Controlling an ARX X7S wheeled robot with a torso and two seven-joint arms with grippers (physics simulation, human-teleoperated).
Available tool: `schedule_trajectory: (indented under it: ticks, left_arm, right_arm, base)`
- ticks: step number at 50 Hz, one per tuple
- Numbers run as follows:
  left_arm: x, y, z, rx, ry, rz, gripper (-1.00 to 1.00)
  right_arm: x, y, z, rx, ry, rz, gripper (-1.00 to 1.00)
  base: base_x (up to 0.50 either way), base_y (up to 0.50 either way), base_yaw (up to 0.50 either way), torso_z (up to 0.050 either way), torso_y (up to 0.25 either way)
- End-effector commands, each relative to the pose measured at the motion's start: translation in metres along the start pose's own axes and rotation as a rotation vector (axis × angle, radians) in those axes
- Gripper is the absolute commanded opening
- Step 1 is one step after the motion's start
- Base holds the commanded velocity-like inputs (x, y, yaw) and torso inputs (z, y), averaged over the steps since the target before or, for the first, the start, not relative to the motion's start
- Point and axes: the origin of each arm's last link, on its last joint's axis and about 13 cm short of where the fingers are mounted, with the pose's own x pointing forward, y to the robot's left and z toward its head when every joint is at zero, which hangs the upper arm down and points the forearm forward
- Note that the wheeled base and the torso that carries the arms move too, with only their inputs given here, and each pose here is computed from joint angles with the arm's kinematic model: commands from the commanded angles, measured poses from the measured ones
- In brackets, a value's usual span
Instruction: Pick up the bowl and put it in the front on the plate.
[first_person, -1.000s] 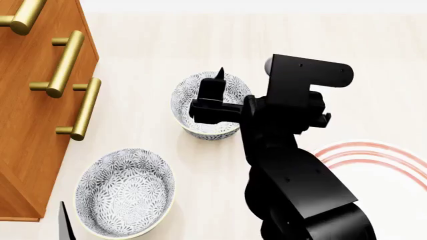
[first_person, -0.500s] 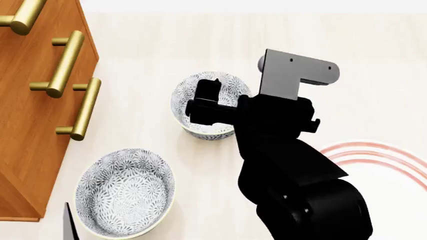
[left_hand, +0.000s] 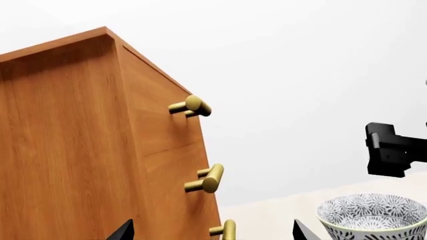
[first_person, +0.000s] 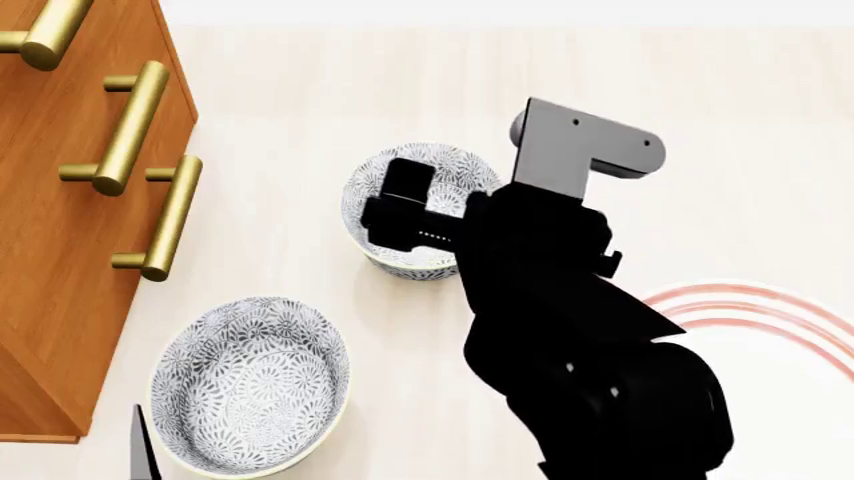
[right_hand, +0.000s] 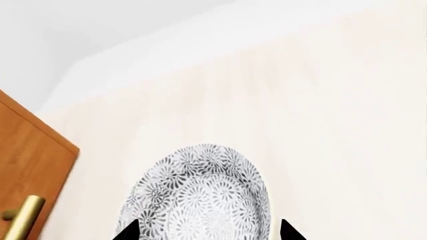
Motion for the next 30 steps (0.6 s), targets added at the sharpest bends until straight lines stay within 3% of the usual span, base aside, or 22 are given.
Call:
schedule_trajectory:
  ticks: [1,30]
  left_arm:
    - [0.001,0.0,0.0,0.008,0.004,0.003,1.0]
    - [0.0,-0.001,-0.002,0.002,0.019,-0.013,1.0]
  right_arm:
    - [0.006,-0.002,-0.004,0.041,0.03,-0.018,1.0]
    - [0.027,-0.009,-0.009,0.031,0.05,-0.066,1.0]
  base:
    - [0.0,0.0,0.0,0.0,0.0]
    - [0.0,0.0,0.0,0.0,0.0]
